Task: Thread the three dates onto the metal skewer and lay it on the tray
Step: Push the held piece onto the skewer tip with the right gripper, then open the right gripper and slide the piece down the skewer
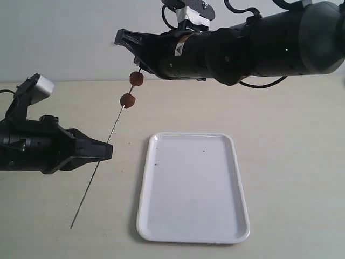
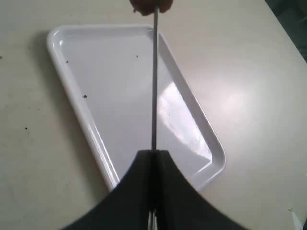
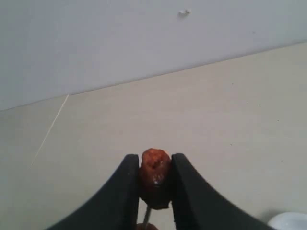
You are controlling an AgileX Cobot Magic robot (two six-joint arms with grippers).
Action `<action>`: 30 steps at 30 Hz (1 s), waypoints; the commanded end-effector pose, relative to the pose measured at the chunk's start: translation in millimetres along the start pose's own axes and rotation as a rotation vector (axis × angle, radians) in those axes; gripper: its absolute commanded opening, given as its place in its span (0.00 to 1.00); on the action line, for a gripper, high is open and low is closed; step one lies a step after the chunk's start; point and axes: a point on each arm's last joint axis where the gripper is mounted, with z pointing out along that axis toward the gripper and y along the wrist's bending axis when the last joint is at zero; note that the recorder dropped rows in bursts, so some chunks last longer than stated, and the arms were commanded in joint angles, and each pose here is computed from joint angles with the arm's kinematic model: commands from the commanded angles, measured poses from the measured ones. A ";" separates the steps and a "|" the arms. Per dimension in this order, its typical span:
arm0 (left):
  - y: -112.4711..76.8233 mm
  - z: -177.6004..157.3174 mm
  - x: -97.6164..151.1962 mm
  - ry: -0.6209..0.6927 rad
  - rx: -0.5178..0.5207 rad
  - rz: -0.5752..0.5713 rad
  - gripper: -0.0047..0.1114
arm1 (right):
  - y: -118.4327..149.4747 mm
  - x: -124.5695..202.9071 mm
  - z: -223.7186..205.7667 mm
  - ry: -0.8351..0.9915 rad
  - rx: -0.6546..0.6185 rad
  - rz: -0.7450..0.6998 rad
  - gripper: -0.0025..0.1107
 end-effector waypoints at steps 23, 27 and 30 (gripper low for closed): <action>1.4 -1.2 -12.6 -0.071 -0.026 -0.031 0.04 | 18.5 13.6 -0.8 0.025 -0.042 -0.034 0.24; 1.3 -1.2 -12.7 -0.071 -0.026 -0.016 0.04 | 18.9 13.1 -0.8 0.019 -0.047 -0.036 0.37; 1.3 -1.2 -12.7 -0.071 -0.026 -0.014 0.04 | 19.6 12.2 -0.8 0.010 -0.054 -0.036 0.46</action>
